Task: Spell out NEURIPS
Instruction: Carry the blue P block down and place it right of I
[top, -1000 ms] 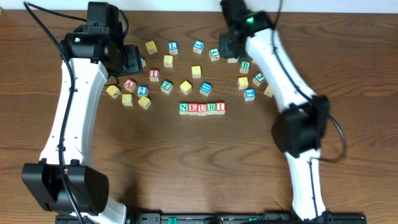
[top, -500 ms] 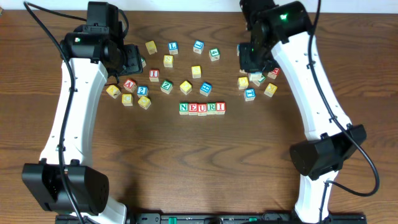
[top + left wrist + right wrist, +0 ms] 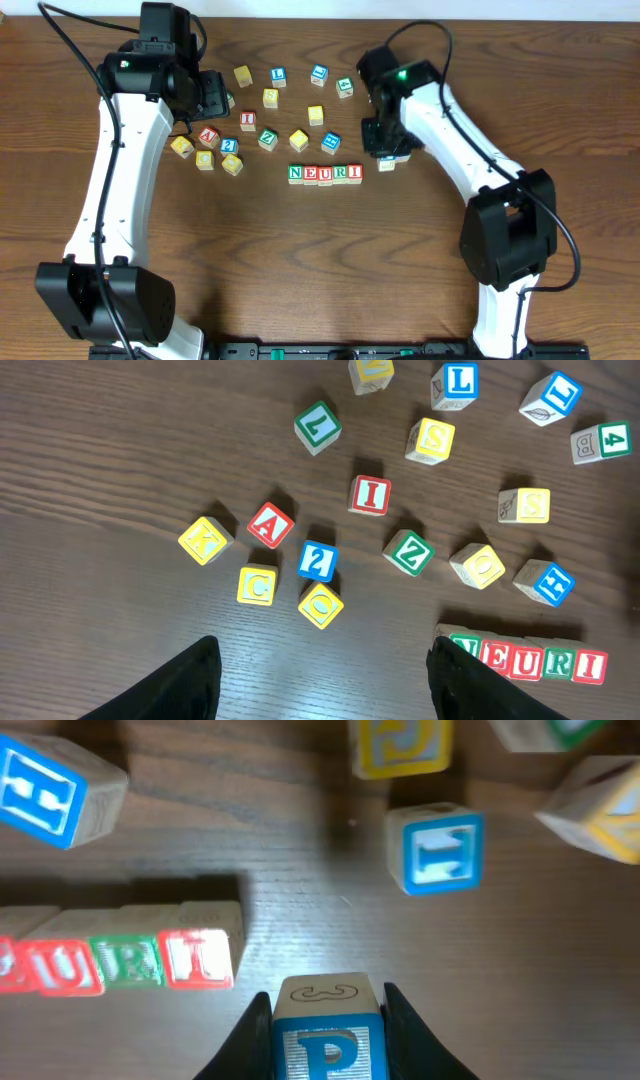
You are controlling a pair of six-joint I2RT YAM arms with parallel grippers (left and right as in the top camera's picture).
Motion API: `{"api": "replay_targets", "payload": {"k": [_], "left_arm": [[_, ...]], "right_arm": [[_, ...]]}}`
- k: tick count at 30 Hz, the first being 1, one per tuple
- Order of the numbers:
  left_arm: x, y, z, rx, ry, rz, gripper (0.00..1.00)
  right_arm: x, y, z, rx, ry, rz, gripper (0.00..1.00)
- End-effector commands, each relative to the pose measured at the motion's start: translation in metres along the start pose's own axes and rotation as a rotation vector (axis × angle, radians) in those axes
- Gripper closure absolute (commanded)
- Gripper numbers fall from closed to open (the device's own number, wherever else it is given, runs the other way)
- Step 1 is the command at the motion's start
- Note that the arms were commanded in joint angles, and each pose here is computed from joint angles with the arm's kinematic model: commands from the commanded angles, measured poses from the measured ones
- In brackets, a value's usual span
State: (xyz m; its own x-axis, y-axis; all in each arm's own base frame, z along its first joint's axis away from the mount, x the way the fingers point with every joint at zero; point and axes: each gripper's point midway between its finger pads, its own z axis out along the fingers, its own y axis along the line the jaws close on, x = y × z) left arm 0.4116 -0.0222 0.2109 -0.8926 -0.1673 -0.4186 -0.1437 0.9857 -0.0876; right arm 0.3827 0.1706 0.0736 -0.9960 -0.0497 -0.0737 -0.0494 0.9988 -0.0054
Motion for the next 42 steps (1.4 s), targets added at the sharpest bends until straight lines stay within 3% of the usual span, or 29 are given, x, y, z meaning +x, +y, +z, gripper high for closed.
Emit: {"api": "replay_targets", "payload": {"k": [1,19,32,36,42], "left_arm": [[-0.001,0.001,-0.001,-0.007,-0.006,0.011,0.35],[-0.001,0.001,-0.001,-0.007,-0.007,0.011,0.35],[-0.001,0.001,-0.001,-0.007,-0.007,0.011,0.35],[-0.001,0.001,-0.001,-0.007,-0.007,0.011,0.35],[-0.001,0.001,-0.001,-0.007,-0.007,0.011,0.35]], "right_arm": [[0.011,0.007,0.021,-0.006,0.029,0.026,0.88],[0.012,0.012,0.056,0.012,-0.034,0.078,0.84],[0.012,0.012,0.056,0.012,-0.033,0.078,0.7],[0.013,0.012,0.056,0.013,-0.031,0.077,0.62],[0.011,0.013,0.054,0.01,-0.038,0.077,0.64]]}}
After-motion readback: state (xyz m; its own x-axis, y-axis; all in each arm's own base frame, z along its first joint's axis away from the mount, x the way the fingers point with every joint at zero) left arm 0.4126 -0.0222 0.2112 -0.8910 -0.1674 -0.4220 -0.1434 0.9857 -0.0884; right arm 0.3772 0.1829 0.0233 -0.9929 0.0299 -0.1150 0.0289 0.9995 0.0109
